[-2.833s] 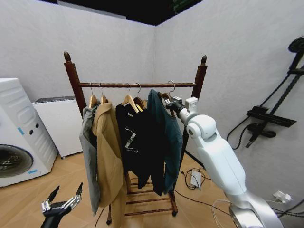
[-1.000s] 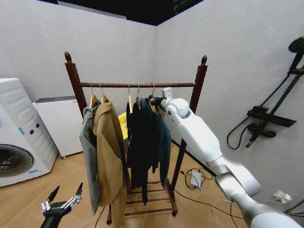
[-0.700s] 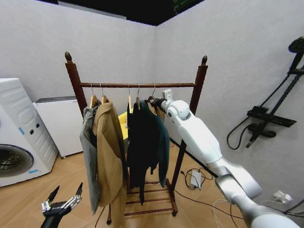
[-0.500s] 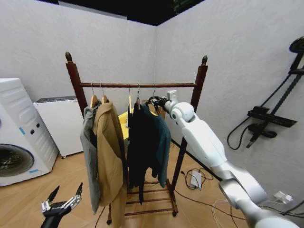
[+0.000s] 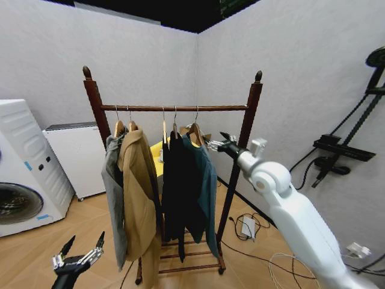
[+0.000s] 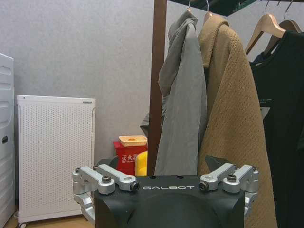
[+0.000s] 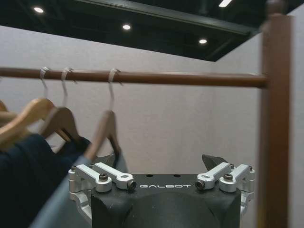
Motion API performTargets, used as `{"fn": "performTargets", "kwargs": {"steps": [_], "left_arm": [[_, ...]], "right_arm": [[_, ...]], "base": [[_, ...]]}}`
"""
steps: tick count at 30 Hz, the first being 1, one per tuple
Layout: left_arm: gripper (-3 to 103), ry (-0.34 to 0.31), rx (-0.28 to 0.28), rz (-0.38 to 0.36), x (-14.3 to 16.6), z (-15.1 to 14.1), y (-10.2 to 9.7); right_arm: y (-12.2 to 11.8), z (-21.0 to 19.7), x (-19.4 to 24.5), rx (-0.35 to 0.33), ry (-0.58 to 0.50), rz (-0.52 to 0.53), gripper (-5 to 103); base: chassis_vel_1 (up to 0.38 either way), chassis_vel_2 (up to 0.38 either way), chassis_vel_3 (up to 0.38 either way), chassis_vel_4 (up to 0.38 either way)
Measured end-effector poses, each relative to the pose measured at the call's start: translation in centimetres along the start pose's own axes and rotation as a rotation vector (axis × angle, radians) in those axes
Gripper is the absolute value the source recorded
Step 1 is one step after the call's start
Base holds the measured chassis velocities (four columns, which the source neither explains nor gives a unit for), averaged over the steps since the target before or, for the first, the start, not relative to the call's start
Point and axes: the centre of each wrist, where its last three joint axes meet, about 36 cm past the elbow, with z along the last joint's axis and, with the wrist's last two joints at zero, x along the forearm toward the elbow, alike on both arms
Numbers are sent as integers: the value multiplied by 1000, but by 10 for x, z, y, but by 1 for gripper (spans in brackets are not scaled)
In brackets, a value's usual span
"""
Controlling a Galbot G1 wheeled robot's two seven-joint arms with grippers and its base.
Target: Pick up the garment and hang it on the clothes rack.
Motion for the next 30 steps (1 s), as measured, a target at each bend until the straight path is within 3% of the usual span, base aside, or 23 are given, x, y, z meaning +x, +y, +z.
{"fn": "performTargets", "kwargs": {"steps": [2, 5, 10, 14, 30], "left_arm": [[100, 0, 0, 0, 0, 0, 0], [100, 0, 0, 0, 0, 0, 0], [100, 0, 0, 0, 0, 0, 0], [100, 0, 0, 0, 0, 0, 0], [100, 0, 0, 0, 0, 0, 0]], "right_arm": [[-6, 46, 31, -4, 26, 98, 100], [-6, 81, 61, -10, 59, 177, 100], [2, 127, 99, 4, 101, 255, 100], [7, 169, 125, 57, 133, 308, 100], [11, 181, 124, 53, 141, 347, 100]], "base": [[0, 0, 0, 0], [0, 0, 0, 0], [0, 0, 0, 0], [0, 0, 0, 0], [0, 0, 0, 0]]}}
